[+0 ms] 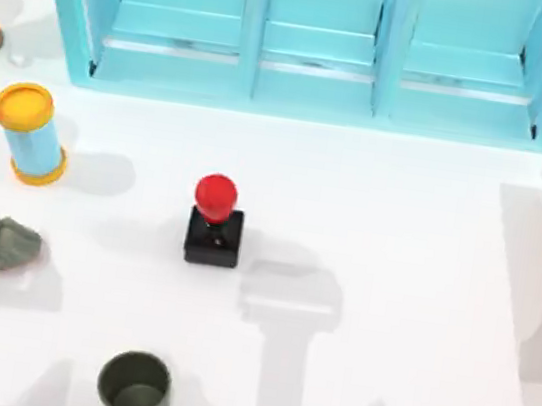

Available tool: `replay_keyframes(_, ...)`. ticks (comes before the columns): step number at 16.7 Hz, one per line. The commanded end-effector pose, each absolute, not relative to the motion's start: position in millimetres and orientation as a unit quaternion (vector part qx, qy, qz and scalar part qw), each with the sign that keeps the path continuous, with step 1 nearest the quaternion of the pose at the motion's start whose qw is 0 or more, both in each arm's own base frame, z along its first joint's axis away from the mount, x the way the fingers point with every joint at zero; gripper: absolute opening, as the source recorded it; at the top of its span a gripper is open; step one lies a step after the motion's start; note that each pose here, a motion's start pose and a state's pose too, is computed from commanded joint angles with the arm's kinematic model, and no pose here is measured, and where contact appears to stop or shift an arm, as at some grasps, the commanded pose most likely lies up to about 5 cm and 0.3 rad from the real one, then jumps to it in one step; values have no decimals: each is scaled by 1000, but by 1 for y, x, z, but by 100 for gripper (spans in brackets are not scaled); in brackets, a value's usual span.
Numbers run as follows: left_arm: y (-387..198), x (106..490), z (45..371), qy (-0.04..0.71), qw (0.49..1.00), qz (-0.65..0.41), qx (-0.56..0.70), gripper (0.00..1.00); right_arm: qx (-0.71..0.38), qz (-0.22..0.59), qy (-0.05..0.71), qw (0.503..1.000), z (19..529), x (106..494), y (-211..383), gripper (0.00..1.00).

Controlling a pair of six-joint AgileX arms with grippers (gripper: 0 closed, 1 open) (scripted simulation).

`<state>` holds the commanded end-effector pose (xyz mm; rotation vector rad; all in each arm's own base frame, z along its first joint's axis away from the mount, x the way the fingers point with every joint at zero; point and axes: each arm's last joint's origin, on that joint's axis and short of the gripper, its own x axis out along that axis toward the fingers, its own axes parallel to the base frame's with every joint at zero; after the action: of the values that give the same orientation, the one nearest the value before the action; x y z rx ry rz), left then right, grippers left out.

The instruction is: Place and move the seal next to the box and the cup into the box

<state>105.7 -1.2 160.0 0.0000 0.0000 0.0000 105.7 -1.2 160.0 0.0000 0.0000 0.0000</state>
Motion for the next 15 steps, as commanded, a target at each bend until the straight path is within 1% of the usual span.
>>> replay_keyframes(3, -1, 106, 160, 0, 1000, 0, 0, 100, 0, 2, 4, 1000, 161, 106, -1, 100)
replay_keyframes(5, -1, 106, 160, 0, 1000, 0, 0, 100, 3, 11, 26, 1000, 166, 107, 1, 100)
replay_keyframes(8, -1, 106, 160, 0, 1000, 0, 0, 100, 12, 36, 88, 995, 185, 111, 8, 100)
replay_keyframes(11, -1, 106, 160, 0, 1000, 0, 0, 100, 24, 67, 167, 983, 218, 121, 18, 100)
replay_keyframes(15, -1, 106, 160, 0, 1000, 0, 0, 100, 45, 105, 270, 956, 277, 153, 44, 100)
